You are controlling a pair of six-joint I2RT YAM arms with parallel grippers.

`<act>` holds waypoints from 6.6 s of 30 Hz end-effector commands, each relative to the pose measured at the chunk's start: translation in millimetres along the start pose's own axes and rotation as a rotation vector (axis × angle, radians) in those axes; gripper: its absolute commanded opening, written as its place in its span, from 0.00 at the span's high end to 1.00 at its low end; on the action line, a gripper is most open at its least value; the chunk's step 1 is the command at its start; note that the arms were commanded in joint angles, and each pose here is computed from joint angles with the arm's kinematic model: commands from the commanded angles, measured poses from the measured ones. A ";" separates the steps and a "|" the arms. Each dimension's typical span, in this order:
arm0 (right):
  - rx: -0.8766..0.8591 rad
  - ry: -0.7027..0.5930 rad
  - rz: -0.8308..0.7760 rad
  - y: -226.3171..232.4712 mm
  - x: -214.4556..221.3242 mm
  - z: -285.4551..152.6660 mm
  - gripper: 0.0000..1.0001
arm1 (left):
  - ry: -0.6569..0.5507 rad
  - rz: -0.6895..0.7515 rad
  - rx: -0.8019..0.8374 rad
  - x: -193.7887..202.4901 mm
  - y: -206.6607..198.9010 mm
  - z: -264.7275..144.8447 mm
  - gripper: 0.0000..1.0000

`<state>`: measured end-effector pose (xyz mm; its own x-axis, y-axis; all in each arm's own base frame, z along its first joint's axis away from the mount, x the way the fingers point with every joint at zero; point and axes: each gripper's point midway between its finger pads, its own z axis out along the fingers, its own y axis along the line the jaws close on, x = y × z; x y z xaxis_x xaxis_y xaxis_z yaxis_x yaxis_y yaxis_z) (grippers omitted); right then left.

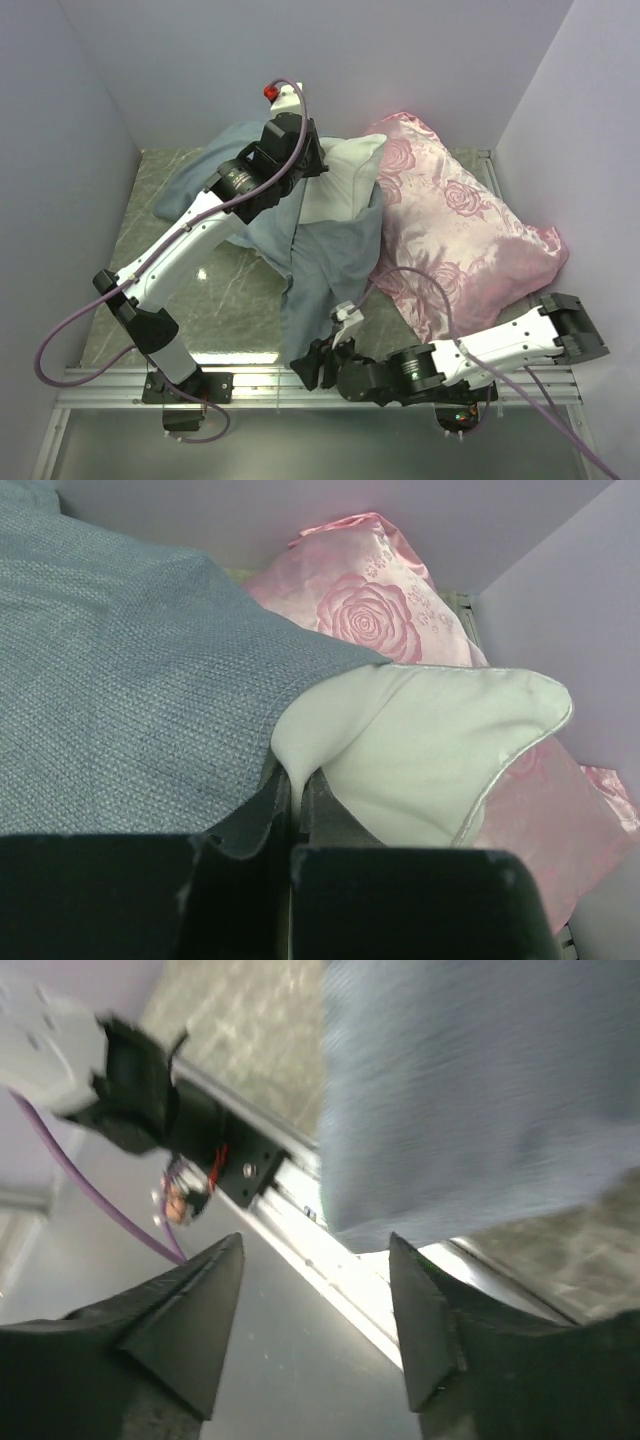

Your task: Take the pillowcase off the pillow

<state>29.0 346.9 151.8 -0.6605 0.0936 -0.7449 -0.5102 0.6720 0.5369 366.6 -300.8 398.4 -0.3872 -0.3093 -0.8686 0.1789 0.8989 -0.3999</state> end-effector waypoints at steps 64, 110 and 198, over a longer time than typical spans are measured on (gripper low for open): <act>0.025 0.090 -0.007 -29.0 57.2 46.3 0.72 | -0.456 -0.226 0.213 -190.9 -6.6 -81.9 1.00; 0.240 -0.327 0.240 -40.0 -229.8 -36.9 0.38 | -0.312 -0.252 0.226 -93.2 -23.6 -40.8 1.00; 0.084 -0.430 0.359 -130.4 -265.6 -15.8 0.25 | -0.014 -0.358 0.325 80.1 27.1 -101.0 0.99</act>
<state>273.5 236.7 251.0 -0.5564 0.5394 -0.6321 -0.2089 0.6455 0.7346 243.2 -254.9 316.5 -0.4923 -0.5179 -0.6996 0.2655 0.6761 -0.6873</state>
